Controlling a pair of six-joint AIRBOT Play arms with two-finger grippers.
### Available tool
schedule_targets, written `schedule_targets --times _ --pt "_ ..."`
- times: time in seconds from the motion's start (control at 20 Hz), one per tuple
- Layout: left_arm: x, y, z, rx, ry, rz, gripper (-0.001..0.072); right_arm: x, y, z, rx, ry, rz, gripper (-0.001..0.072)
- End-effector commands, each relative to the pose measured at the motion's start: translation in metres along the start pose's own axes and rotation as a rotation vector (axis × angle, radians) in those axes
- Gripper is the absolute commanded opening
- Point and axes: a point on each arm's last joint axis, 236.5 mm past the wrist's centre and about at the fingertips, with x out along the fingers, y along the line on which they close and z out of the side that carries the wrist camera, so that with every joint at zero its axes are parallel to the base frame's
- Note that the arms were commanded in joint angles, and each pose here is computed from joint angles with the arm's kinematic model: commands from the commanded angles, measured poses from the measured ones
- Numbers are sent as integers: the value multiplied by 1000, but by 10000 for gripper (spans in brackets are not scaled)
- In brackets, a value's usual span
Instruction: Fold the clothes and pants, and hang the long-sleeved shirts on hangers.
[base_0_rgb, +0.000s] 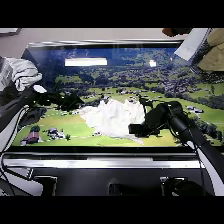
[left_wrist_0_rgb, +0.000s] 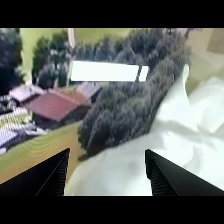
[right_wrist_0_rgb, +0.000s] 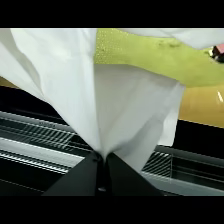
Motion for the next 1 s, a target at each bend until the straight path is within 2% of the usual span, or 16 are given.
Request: schedule_targets --times 0.0,0.3,0.6,0.65,0.7,0.8,0.95 --pt "-26 10 -22 34 64 49 547 -1 -1 0 2 -4 -5 29" --pt "-7 16 -61 19 101 7 547 -1 1 6 9 -26 3 30" --pt "21 17 -36 36 -47 50 531 -1 1 7 9 -32 5 30" --pt "25 17 -33 41 -60 57 491 -1 2 8 9 -37 6 30" --pt "28 18 -32 42 -65 61 382 -1 2 10 9 -43 8 30" --pt "29 16 -30 37 -73 54 26 -2 3 13 9 -56 12 30" --pt "7 -4 -15 86 -121 22 18 -12 -2 31 -10 -145 -14 29"
